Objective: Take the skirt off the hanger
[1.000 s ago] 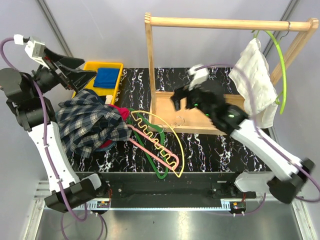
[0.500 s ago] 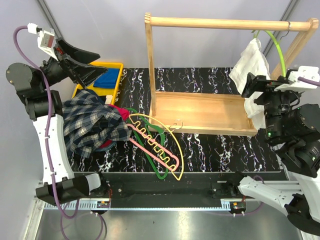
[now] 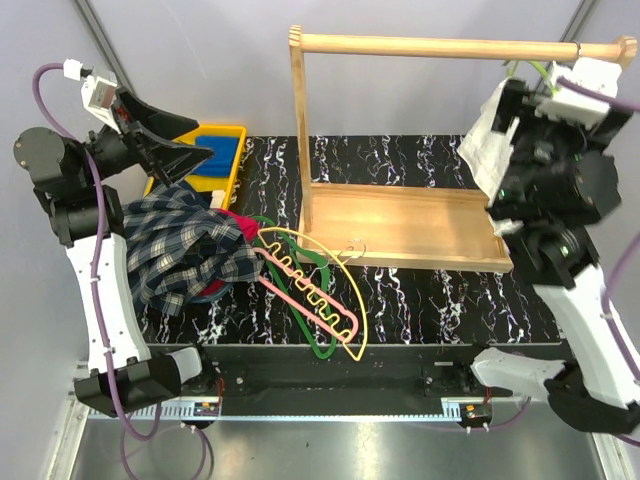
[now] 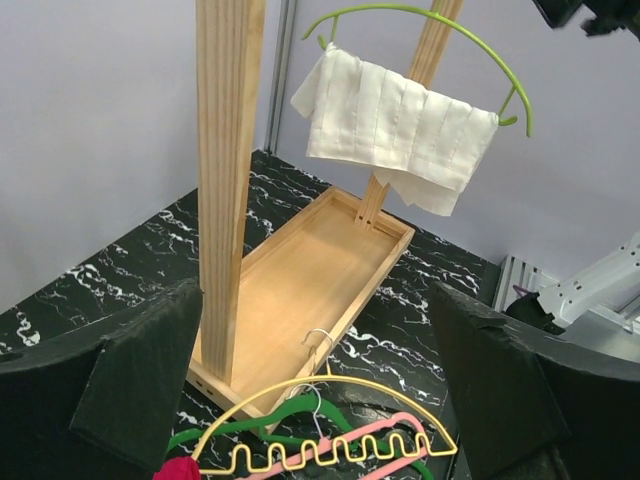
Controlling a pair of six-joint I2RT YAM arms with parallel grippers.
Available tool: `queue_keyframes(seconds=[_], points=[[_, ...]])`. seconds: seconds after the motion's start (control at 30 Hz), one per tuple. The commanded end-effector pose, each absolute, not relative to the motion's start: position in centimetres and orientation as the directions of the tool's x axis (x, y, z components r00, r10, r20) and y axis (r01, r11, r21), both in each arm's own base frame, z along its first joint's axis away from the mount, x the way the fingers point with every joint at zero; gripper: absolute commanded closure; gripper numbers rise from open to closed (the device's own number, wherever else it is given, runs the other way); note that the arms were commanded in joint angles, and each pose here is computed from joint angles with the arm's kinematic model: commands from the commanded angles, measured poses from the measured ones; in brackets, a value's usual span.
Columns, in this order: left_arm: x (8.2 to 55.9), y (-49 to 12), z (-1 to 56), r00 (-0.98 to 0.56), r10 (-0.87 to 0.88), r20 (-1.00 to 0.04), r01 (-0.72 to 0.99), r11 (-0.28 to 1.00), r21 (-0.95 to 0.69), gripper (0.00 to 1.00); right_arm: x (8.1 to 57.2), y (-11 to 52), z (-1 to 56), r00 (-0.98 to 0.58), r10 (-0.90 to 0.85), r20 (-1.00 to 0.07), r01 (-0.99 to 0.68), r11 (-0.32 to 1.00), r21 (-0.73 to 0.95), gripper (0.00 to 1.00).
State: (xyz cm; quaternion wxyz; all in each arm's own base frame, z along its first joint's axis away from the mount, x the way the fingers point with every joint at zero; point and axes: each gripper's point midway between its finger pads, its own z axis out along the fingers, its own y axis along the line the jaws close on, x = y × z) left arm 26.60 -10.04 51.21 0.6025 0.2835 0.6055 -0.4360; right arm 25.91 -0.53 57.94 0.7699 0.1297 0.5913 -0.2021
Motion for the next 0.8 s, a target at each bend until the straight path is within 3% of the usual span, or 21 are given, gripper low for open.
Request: queue_keyframes(seconds=[0.0,0.27,0.57,0.77], points=[[26.0,-9.1,51.3,-0.049,-0.144,-0.988,0.869,0.481,-0.113,0.01,25.7,-4.4,62.2,0.298,-0.218,-0.93,0.595,0.803,0.003,0.03],[26.4,-7.5,50.9,-0.079,-0.164,-0.983,0.844,0.514,-0.154,0.01,28.9,-6.5,56.9,0.185,-0.271,-0.945,0.624,0.775,-0.101,0.0],[26.2,-7.5,53.0,-0.038,-0.191,-0.981,0.847,0.515,-0.133,0.01,34.5,-4.4,49.6,0.081,-0.121,-0.989,0.444,0.893,-0.073,0.0],[26.1,-7.5,52.6,-0.056,-0.204,-0.977,0.843,0.514,-0.156,0.01,36.2,-2.7,48.8,0.079,-0.093,-0.993,0.34,0.939,-0.061,0.04]])
